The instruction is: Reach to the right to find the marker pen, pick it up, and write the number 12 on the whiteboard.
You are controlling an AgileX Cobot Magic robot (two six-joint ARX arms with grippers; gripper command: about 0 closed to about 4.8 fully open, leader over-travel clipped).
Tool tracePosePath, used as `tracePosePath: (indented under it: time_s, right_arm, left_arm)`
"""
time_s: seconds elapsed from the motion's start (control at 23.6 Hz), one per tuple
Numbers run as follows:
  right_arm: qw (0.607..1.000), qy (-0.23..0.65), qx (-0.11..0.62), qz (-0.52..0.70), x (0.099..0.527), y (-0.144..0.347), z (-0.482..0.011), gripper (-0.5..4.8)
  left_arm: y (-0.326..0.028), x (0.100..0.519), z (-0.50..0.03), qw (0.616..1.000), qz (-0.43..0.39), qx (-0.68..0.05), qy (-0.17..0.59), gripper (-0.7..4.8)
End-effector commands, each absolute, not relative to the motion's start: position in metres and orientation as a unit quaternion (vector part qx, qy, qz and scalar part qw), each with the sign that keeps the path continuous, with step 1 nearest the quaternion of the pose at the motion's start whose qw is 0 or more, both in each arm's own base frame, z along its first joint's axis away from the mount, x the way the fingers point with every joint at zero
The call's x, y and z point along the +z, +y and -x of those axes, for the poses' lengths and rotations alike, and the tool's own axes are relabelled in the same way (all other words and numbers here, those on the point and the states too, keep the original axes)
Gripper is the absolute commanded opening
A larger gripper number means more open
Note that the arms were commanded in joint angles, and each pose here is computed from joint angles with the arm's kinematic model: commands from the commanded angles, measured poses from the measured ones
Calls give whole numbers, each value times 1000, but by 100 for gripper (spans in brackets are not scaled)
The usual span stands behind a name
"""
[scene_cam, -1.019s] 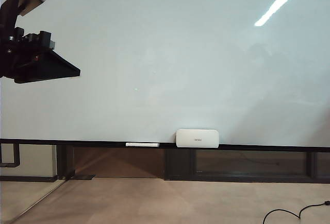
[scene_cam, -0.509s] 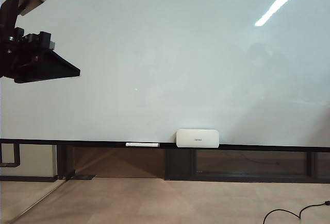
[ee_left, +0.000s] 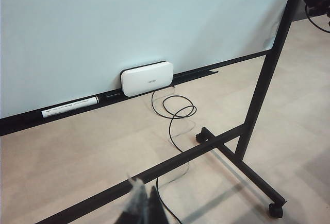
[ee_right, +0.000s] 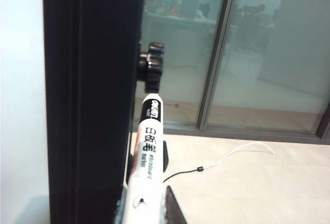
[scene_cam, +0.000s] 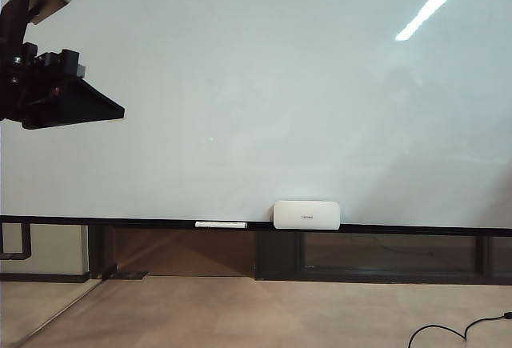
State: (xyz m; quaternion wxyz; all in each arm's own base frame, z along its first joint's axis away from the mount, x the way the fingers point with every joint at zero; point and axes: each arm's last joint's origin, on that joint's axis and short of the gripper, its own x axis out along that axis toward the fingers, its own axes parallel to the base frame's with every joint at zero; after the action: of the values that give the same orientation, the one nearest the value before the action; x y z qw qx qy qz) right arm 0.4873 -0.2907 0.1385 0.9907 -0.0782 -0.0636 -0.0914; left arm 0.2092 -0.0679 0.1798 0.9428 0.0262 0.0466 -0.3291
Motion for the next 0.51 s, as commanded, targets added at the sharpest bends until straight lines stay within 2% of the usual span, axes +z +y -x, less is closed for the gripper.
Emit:
tracePosePath:
  time_s: [0.04,0.34,0.51]
  right_arm:
    - [990,-72,-94,82,144,-291,-487,-1]
    - [989,-77,-105,67,148,-294,-486,-2]
    - [986,-87,-129,64,169,-295,-478,-2]
  left_arm:
    - [-68,182,-210,944,-30,-328,38,-5]
    - [-68,181,-209,940,-32,-337,44,-5]
    - [-69,180,-209,935,-31,-351,50,-5]
